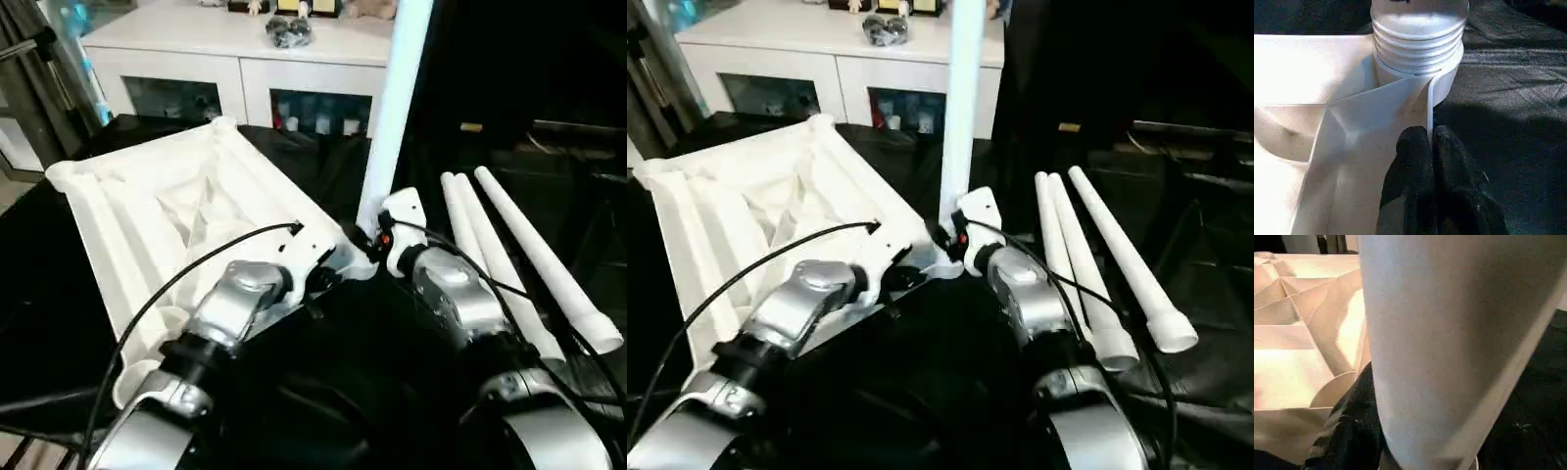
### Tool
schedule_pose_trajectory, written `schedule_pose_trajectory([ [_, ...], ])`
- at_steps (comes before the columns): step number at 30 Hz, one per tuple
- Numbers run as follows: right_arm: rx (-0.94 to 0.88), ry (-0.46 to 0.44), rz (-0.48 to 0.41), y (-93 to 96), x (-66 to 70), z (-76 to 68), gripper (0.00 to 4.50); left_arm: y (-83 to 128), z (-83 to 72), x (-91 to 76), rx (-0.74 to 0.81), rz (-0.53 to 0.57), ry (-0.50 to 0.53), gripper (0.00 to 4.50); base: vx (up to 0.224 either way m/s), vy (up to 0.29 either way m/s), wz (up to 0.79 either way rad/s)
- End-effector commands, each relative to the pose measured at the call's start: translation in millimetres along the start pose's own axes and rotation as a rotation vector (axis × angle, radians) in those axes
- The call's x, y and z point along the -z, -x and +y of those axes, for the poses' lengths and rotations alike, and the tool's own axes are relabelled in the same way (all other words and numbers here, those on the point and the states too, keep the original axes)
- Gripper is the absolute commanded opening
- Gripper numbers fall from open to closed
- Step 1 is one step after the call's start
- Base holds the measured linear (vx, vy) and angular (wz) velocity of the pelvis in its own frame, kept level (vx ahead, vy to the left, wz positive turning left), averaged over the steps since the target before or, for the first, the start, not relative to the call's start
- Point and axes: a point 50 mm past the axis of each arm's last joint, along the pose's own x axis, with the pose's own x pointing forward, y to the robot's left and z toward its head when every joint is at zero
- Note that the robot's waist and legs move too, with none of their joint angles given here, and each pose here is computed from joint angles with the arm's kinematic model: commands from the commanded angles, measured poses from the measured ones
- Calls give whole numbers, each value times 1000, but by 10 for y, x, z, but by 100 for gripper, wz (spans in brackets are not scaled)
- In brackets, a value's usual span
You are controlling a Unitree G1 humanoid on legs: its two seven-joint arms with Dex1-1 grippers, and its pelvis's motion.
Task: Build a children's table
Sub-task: Insert table leg to table base
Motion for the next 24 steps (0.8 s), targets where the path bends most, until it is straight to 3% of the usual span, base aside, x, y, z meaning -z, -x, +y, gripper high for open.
schedule_pose_trajectory([
  [1, -83, -96, 242, 21, 591, 320, 190, -61, -57, -277, 3, -71, -39, 0, 0, 0, 0],
  [9, -40, -95, 237, -1, 571, 281, 190, -27, -23, -227, -3, -57, -46, 0, 0, 0, 0],
  [12, -39, -97, 193, -19, 507, 267, 190, -10, -25, -202, 8, -56, -54, 0, 0, 0, 0],
  [13, -39, -102, 183, -22, 489, 263, 246, -4, -26, -197, 12, -56, -57, 0, 0, 0, 0],
  [14, -43, -106, 175, -25, 475, 262, 260, 1, -26, -194, 15, -57, -60, 0, 0, 0, 0],
  [24, -102, -117, 94, -47, 309, 257, 348, 54, -32, -189, 59, -68, -101, 0, 0, 0, 0],
])
